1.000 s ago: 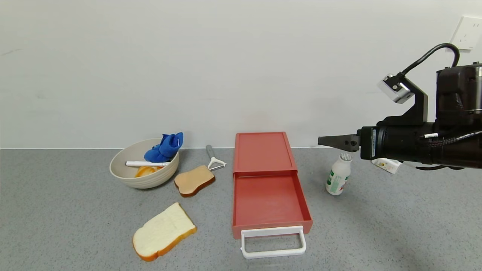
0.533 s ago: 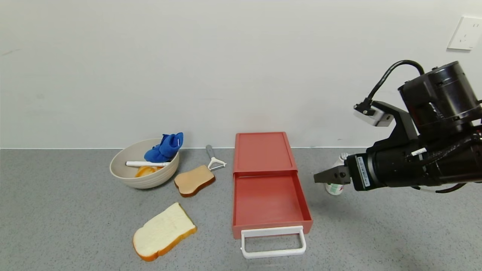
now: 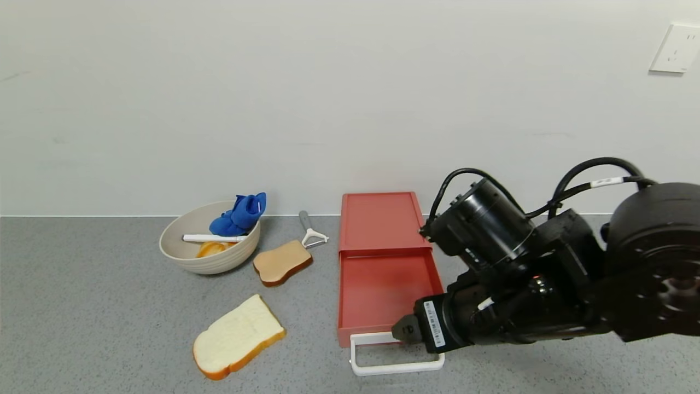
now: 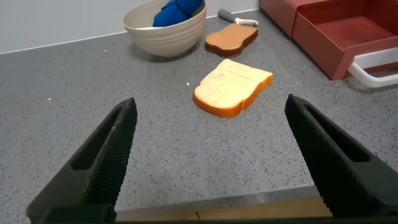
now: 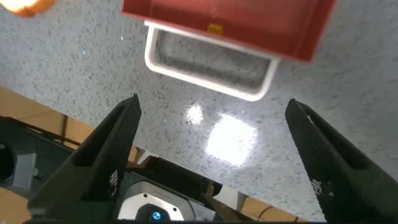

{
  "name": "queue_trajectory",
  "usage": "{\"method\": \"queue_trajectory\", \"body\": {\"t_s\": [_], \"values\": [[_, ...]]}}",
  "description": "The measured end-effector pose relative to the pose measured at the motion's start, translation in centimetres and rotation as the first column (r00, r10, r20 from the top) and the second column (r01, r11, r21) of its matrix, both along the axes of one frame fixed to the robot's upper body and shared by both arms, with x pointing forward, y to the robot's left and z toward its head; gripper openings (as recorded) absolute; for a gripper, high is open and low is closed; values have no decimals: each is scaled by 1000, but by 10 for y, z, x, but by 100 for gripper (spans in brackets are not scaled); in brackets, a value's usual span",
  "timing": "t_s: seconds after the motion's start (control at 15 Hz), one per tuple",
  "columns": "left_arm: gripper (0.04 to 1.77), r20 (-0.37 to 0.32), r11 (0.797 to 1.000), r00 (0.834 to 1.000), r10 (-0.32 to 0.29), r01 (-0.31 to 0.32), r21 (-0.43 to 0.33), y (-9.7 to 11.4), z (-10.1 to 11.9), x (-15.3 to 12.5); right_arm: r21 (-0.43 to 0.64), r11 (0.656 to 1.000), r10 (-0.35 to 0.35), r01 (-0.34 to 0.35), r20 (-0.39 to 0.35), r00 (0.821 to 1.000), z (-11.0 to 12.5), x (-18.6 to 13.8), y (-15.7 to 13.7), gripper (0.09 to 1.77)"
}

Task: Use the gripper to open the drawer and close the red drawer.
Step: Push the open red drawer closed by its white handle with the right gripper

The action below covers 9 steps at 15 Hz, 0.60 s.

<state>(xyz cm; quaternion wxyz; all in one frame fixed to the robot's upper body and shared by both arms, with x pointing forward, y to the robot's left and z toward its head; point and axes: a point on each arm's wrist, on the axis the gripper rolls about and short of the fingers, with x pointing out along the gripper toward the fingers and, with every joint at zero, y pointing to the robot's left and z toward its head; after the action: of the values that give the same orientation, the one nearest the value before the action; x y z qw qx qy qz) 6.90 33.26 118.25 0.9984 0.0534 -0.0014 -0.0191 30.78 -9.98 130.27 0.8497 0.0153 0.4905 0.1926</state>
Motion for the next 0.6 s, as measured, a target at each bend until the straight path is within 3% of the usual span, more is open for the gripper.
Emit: {"method": "queue_trajectory", "body": {"t_s": [0.27,0.6], "values": [[172,0,1000,1000,0,0,0,0,0,0,-45,999,-14,10,-81,997,-33,2,29,171],[172,0,1000,1000,0,0,0,0,0,0,-115,992,-58,51,-64,996,-59,11,50,171]]}}
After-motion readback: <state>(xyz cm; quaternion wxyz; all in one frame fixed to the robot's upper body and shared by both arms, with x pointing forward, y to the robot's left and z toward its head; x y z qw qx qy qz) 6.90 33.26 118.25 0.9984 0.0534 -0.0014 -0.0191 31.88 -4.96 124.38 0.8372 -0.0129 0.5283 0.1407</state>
